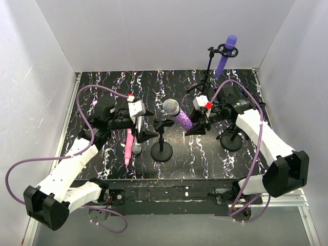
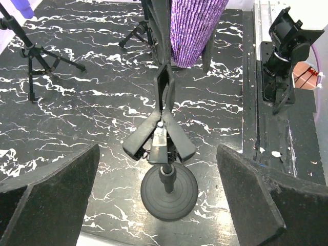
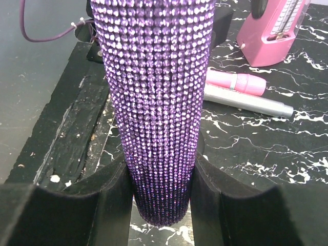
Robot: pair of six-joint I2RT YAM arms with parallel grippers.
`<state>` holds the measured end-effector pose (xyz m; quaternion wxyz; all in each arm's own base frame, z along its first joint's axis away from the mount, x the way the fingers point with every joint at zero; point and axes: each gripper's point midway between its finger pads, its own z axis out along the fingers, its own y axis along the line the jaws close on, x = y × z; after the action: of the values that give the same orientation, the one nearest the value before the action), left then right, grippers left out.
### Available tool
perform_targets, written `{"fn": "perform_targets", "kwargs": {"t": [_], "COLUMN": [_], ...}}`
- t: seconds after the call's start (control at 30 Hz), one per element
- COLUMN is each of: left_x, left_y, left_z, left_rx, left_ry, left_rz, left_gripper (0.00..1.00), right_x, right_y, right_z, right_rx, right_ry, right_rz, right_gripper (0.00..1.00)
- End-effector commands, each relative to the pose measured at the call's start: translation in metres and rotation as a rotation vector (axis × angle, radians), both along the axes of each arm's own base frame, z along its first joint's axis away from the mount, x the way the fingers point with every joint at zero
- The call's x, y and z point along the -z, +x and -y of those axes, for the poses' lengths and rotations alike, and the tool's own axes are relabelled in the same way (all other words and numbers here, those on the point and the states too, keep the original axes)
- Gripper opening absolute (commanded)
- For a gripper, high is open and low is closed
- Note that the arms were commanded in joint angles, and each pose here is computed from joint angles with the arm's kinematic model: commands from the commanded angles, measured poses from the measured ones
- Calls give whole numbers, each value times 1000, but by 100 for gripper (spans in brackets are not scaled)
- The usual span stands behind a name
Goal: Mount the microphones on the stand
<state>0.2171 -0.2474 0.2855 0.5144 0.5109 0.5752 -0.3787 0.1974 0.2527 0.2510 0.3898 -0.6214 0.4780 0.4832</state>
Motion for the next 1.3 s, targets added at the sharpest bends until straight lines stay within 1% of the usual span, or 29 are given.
{"fn": "perform_targets", "kwargs": {"t": [0.0,0.33,0.43,0.53,0.63,0.67,0.73,0.8,0.87,0.93,0.97,1.07,1.1,1.27], "left_x": [-10,7,15,20,25,25,26,28,31,32,33,35,32,29], "left_y": [3,8,8,10,13,14,14,13,12,10,9,6,7,5], "left_z": [6,15,15,15,17,17,17,17,17,18,18,19,21,22], "left_rx": [63,61,56,45,38,41,40,43,47,61,66,79,85,94], "left_ry": [-37,-95,-88,-83,-78,-78,-75,-72,-67,-67,-69,-76,-87,-113], "left_rz": [39,-58,-87,-110,-139,-140,-147,-153,-164,-173,-181,-203,-192,-210], "left_gripper": [98,98,96,85,55,43,26,18,7,2,1,1,1,0], "right_x": [-21,-8,-7,-5,0,1,3,5,8,10,13,23,27,45], "right_y": [7,16,18,20,20,20,20,20,21,23,26,29,29,21], "right_z": [-11,-24,-27,-28,-29,-29,-29,-29,-29,-30,-30,-36,-40,-60], "right_rx": [-42,-69,-75,-78,-80,-79,-78,-77,-75,-75,-72,-77,-82,-120], "right_ry": [58,54,60,61,55,53,51,50,45,42,39,14,4,-32], "right_rz": [75,20,8,-2,-13,-13,-13,-11,-14,-16,-15,-8,-6,-24], "right_gripper": [1,1,1,1,1,1,1,1,1,1,1,1,1,1]}}
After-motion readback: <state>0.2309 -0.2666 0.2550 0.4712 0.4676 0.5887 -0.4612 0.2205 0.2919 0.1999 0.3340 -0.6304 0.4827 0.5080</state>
